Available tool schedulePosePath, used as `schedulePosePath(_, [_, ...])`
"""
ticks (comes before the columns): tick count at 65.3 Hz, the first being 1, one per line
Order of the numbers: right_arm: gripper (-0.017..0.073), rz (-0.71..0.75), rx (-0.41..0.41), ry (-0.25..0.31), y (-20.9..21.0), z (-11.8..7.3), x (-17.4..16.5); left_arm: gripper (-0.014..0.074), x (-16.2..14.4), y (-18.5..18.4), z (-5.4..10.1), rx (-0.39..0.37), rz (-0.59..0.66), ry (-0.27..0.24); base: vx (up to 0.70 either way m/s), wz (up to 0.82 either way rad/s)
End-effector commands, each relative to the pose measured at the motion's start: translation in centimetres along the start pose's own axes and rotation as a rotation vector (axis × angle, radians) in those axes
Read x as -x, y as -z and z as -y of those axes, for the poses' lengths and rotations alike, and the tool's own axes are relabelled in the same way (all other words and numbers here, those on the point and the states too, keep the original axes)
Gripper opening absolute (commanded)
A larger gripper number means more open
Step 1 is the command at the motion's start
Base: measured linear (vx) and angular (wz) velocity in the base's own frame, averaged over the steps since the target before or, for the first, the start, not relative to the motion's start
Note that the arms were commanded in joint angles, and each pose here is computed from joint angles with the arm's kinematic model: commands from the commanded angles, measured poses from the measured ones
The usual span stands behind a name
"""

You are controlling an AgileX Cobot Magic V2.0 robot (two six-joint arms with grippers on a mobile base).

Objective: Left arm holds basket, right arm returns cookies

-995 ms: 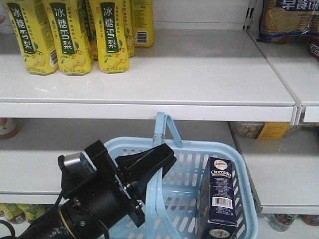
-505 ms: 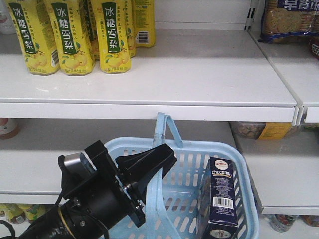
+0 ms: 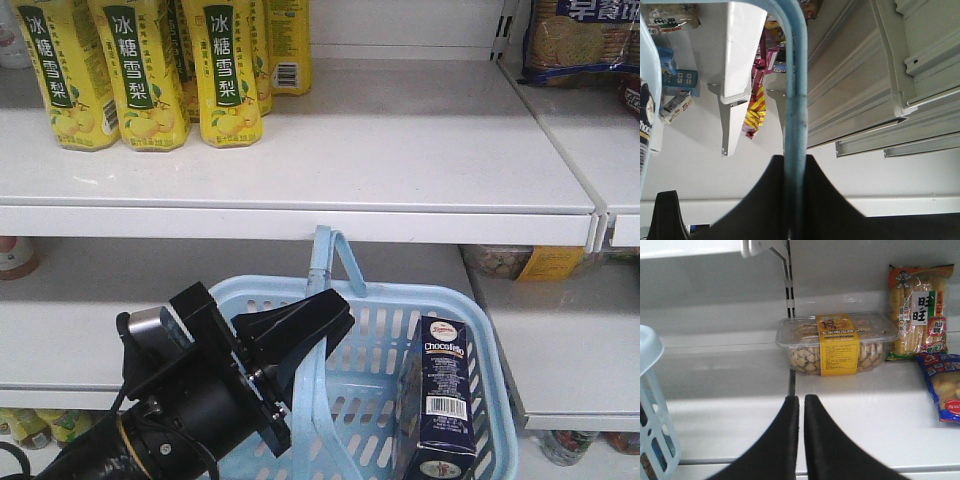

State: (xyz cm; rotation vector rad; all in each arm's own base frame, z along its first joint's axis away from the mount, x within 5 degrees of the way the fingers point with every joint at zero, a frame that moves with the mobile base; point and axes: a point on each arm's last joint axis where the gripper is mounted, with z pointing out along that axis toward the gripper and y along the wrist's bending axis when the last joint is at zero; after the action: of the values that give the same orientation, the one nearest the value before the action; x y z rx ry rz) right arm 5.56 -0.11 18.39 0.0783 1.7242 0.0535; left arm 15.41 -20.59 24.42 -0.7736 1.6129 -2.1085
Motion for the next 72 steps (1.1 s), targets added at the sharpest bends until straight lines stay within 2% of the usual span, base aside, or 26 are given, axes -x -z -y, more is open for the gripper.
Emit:
schedulePosePath(1, [-0.0006, 0.065, 0.003, 0.008, -0.03, -0.01, 0.11, -0.0003, 0.13, 0.17, 3.90, -0.313, 0.024, 0.025, 0.00, 0.00])
schedulePosePath(50, [-0.0006, 0.065, 0.002, 0.012, -0.03, -0.01, 0.11, -0.0003, 0.13, 0.17, 3.90, -0.313, 0.024, 0.025, 0.00, 0.00])
schedulePosePath(72, [-0.0006, 0.135, 0.013, 0.015, 0.03, -0.11, 0.74, -0.0003, 0.13, 0.17, 3.90, -0.313, 0.024, 0.025, 0.00, 0.00])
